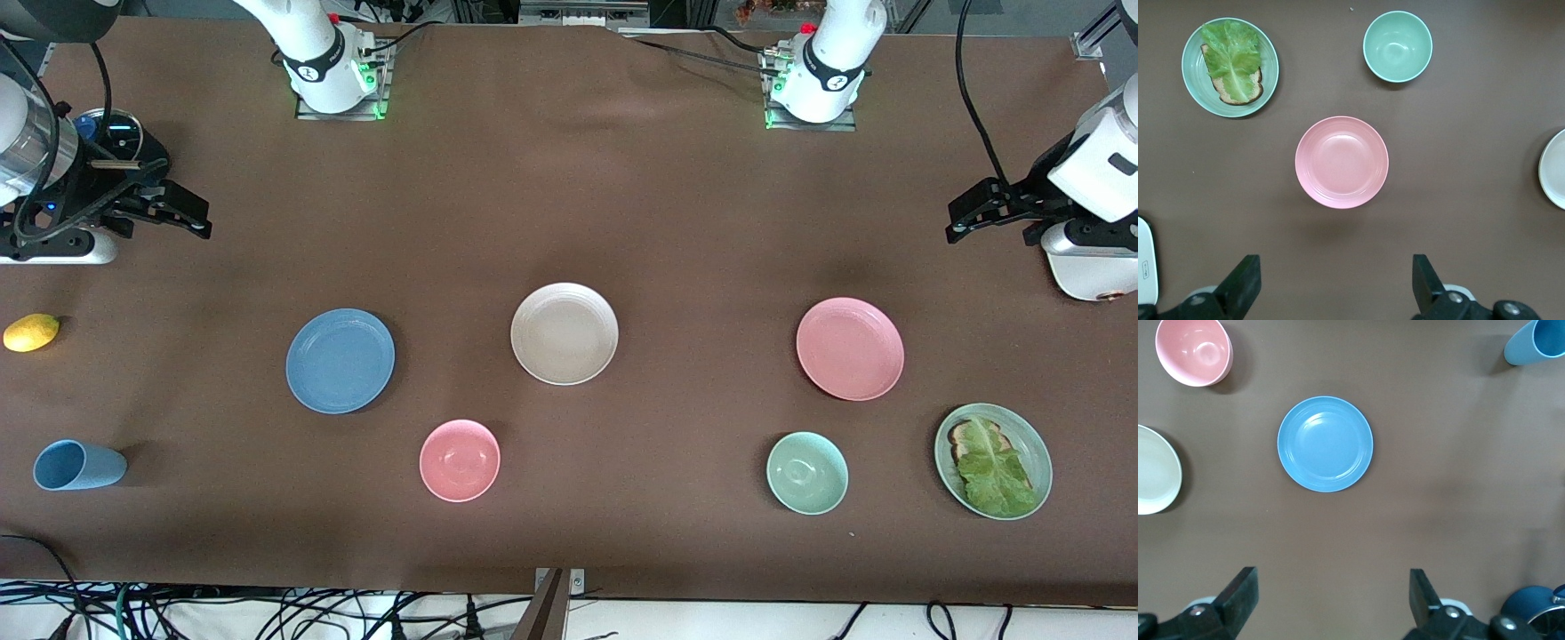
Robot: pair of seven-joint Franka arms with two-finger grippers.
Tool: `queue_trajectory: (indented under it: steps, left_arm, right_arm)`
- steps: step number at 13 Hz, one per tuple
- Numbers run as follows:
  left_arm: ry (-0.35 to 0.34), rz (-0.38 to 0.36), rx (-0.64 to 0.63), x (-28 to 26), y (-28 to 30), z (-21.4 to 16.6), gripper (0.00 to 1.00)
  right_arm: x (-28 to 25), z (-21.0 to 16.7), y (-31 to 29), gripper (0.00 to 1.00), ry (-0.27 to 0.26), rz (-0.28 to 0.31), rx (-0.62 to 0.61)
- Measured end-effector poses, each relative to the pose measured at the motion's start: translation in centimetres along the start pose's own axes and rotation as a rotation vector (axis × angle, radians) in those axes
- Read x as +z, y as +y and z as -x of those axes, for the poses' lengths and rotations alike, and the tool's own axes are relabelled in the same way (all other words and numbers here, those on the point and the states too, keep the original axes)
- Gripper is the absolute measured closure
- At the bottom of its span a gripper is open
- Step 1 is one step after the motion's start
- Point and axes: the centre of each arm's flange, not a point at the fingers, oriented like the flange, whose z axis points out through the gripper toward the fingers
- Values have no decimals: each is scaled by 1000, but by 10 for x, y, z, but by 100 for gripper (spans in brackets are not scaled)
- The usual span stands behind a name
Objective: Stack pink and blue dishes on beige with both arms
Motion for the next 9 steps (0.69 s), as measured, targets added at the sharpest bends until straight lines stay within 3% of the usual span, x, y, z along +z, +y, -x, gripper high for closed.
queue_trajectory:
  steps: [9]
  left_arm:
    - [-35,0,-4,17,-3,-5,0]
  right_arm:
    - [6,7,7,0,-73,4,-66]
